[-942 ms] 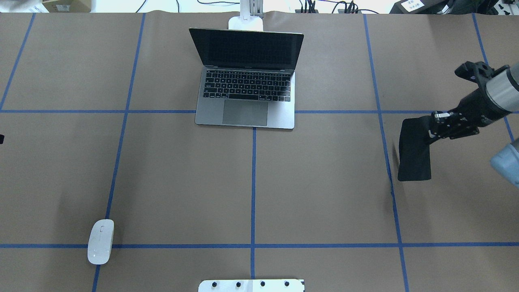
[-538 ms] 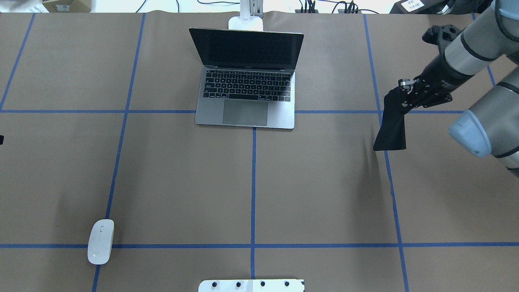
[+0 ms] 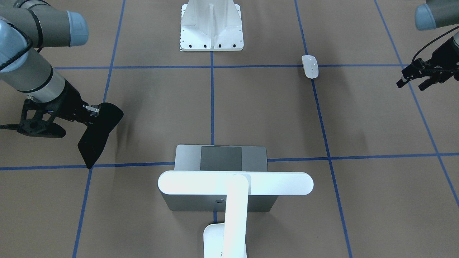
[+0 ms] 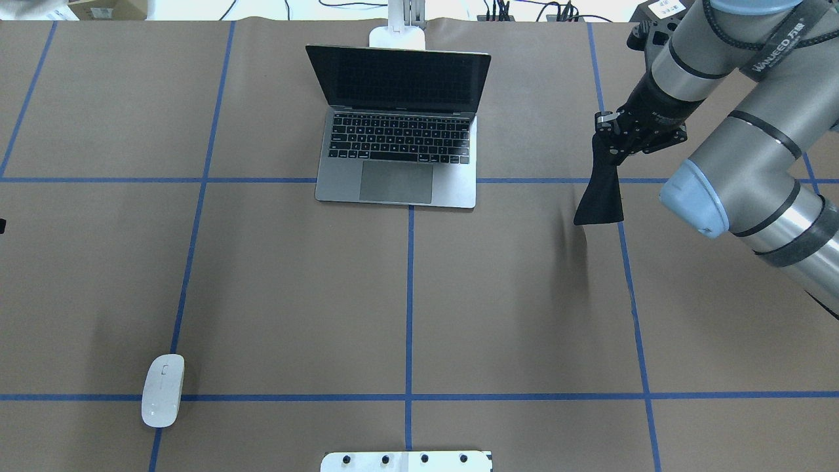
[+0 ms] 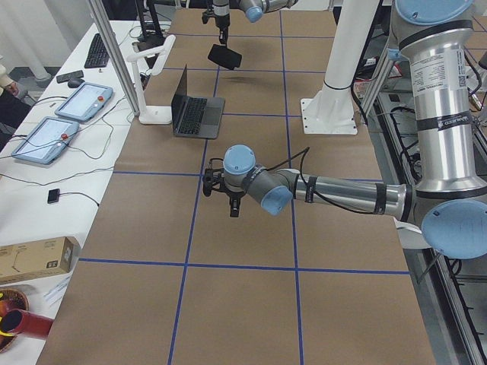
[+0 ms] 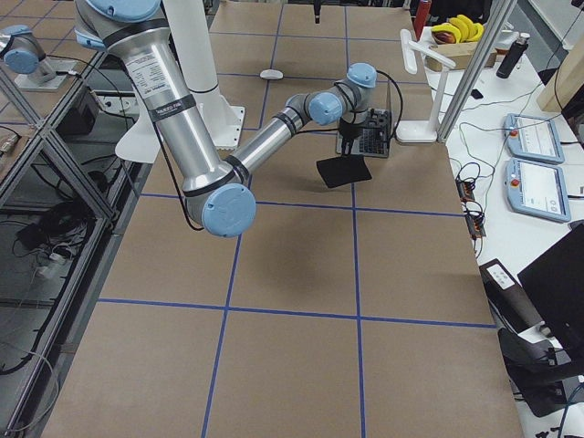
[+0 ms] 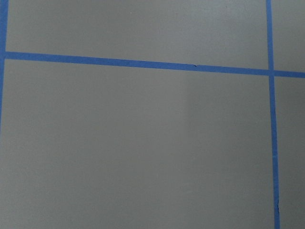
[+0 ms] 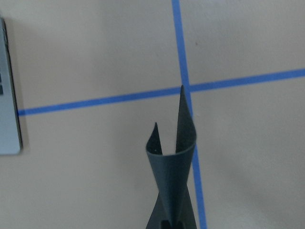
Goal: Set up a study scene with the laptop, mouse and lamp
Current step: 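Drag the mouse pad with the right gripper beside the laptop and release, then raise the right gripper away while moving the left gripper to the white mouse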
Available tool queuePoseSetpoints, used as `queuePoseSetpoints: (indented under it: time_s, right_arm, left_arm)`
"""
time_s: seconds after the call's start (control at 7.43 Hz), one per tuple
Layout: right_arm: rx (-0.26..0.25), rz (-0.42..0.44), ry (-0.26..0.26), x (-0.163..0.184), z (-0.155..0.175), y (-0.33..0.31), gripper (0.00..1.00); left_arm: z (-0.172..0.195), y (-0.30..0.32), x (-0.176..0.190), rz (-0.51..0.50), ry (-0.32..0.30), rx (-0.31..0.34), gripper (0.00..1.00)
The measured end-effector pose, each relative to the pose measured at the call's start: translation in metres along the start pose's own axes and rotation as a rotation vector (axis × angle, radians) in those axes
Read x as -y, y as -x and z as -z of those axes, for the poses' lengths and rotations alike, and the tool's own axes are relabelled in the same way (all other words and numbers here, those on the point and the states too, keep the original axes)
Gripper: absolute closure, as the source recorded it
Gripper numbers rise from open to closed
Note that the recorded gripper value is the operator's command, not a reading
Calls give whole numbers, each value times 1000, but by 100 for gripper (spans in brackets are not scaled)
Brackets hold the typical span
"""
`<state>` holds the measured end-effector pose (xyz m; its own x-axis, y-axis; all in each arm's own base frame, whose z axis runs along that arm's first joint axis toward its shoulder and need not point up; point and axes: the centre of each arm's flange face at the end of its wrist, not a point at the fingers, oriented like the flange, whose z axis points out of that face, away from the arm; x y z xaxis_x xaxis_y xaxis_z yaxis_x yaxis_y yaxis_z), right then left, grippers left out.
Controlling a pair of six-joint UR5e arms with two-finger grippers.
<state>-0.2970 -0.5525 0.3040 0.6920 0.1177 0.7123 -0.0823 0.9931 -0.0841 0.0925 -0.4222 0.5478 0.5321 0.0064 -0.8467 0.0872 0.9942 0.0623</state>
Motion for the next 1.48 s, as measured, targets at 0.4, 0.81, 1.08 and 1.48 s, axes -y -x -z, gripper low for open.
queuePoseSetpoints:
  time_s: [0.4, 0.81, 1.08, 1.48]
  right_arm:
    - [-11, -18, -37, 17, 8, 26, 100]
    - [-20, -42, -43, 25, 6, 32, 0]
    - [-24, -49, -45, 27, 5, 32, 0]
    - [-33, -51, -43, 28, 0, 30, 0]
  left_arm:
    - [1, -2, 0, -3, 4, -8, 3]
    - [1, -4, 0, -4, 6, -13, 3]
    - [1, -4, 0, -4, 6, -13, 3]
    - [0, -3, 2, 8, 7, -6, 1]
